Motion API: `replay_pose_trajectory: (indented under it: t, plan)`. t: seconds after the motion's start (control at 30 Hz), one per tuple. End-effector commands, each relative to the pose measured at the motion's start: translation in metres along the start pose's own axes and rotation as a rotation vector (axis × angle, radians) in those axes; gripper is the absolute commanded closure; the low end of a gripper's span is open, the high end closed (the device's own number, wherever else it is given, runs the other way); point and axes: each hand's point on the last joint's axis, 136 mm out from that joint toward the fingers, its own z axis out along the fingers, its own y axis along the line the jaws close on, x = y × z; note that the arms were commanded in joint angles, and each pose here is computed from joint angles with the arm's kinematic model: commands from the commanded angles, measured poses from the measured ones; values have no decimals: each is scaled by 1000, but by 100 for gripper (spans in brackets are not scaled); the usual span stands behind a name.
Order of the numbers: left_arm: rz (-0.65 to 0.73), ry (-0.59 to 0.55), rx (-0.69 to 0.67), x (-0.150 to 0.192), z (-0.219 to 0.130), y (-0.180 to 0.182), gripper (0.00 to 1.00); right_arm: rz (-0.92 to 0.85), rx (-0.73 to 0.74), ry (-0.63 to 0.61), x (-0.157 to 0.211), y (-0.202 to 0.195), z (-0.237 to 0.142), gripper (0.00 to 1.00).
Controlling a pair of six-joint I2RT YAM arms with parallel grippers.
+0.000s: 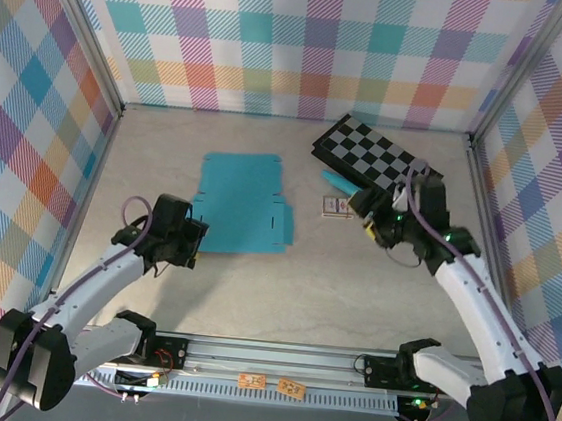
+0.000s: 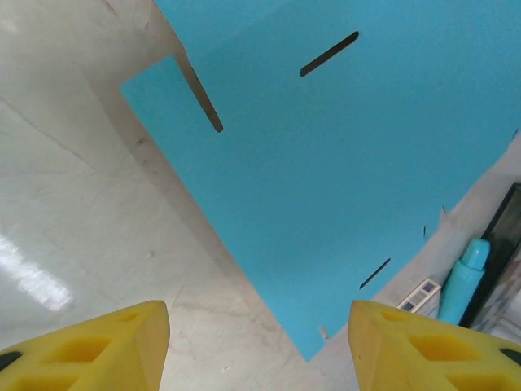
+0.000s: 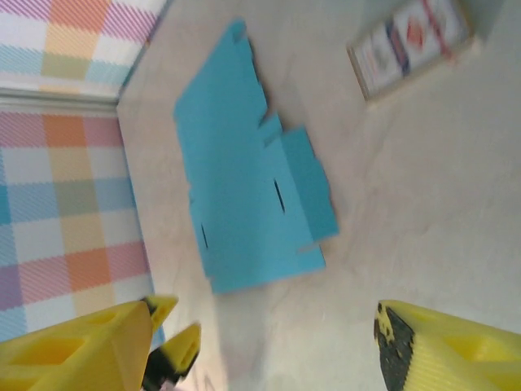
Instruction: Fold the paper box
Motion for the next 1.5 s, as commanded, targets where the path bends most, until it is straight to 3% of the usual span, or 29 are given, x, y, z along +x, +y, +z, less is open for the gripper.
replay_pose_trajectory:
  t: [0.0,0.4,0.73,0.83,0.93,1.03,1.07,1.1,1.23,1.47]
  plan:
    - [-153,25,156,3,15,-17,45,129,-203,44,14,19,4,28]
    - [-205,-31,210,-9,50,3,61,208,-194,102,26,-7,28,28]
    - [-213,-48,202,-9,51,14,56,210,-191,102,25,-7,30,28]
    - [-215,-55,258,-12,59,6,56,206,-198,100,24,-5,31,28]
    - [-213,-48,288,-12,72,1,65,205,-198,106,25,-5,32,28]
    - [-207,-43,336,-12,79,-11,82,207,-193,113,26,-6,32,29]
    - [-206,-49,364,-13,79,-17,95,207,-190,116,27,-7,32,29]
    - [-203,-56,390,-13,77,-25,100,208,-189,115,27,-8,32,29]
    - [-184,-71,420,-8,62,-50,100,199,-183,116,29,-7,31,29]
    - [-179,-138,443,-6,2,-90,100,110,-150,104,30,14,31,32]
